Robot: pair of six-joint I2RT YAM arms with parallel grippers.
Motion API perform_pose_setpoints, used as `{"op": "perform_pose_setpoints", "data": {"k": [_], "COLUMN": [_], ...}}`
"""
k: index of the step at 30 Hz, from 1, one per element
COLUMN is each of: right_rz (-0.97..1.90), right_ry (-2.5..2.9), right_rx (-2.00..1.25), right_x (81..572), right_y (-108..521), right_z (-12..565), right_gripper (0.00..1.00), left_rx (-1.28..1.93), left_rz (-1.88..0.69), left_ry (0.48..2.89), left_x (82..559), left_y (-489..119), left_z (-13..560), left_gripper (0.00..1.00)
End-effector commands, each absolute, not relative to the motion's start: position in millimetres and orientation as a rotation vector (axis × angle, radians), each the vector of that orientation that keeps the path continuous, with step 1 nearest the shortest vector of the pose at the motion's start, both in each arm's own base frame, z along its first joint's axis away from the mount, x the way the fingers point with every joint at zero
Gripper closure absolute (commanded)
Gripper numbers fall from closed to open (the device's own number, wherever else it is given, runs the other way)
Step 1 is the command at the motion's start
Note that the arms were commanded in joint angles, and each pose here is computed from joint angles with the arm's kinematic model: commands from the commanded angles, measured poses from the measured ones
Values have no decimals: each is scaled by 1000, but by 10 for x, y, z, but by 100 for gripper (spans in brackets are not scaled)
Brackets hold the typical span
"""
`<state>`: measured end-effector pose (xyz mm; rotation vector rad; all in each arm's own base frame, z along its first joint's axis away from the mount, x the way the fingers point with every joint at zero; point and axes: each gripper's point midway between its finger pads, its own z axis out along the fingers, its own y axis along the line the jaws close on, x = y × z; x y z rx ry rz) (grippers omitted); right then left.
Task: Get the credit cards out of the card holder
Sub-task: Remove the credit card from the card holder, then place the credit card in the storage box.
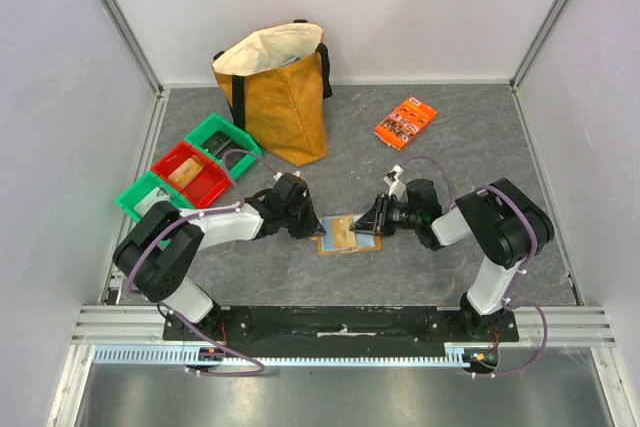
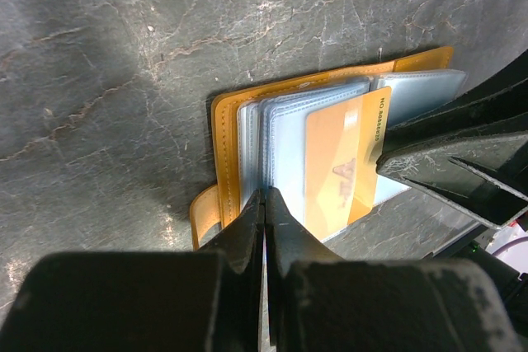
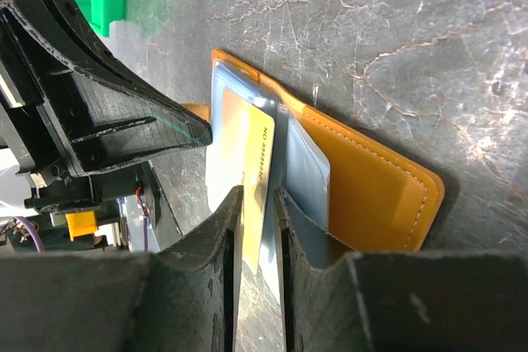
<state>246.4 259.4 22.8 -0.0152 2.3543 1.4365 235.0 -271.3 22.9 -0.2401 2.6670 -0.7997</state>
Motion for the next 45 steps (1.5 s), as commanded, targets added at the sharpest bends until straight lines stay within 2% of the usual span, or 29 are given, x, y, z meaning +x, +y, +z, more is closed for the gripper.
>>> {"op": "perform_pose_setpoints", "data": {"k": [1,4,6,8,11,25,28,31,34,36,39,45], "right_rz": [1447,1452,1456,1463,1430,1145,1089,1064,1066,1068,1077,1156], "right_ry": [2342,2361,2364,2362,2367,2406,2386,2335,2250,2200,2131,1969], "right_rx": [-34,-41,-41,-39,-24,40,8,-38,-101,-147,-219,-417], "right_x": [2518,2497,2494,2488,2504,2626,2649,2679,2708,2702,2667,2486], "right_y": [2662,2704,2721,2724,2653,2085,2033,2013,2028,2038,2072,2260], "right_z": [235,186,166,168,163,265,426,683,1055,1281,1594,2182], "right_gripper": [72,73,77,90,100,100,100,100,100,100,100,100], "left_rx": [-258,-259,-259,-264,-274,-248,-217,-169,-105,-58,40,381], "left_rz": [-604,-614,-613,-614,-615,-643,-671,-696,-714,-719,-737,-819], "left_ry": [2783,2779,2783,2785,2789,2757,2703,2626,2510,2427,2279,2023], "left_x": [2140,2147,2137,2128,2108,2158,2229,2327,2461,2529,2604,2434], "left_y": [-2415,-2425,-2420,-2417,-2406,-2429,-2464,-2485,-2495,-2478,-2433,-2463], "left_z": [-131,-125,-137,-149,-173,-101,51,293,670,933,1383,2189], "left_gripper": [98,98,98,98,98,98,89,69,43,32,22,18]}}
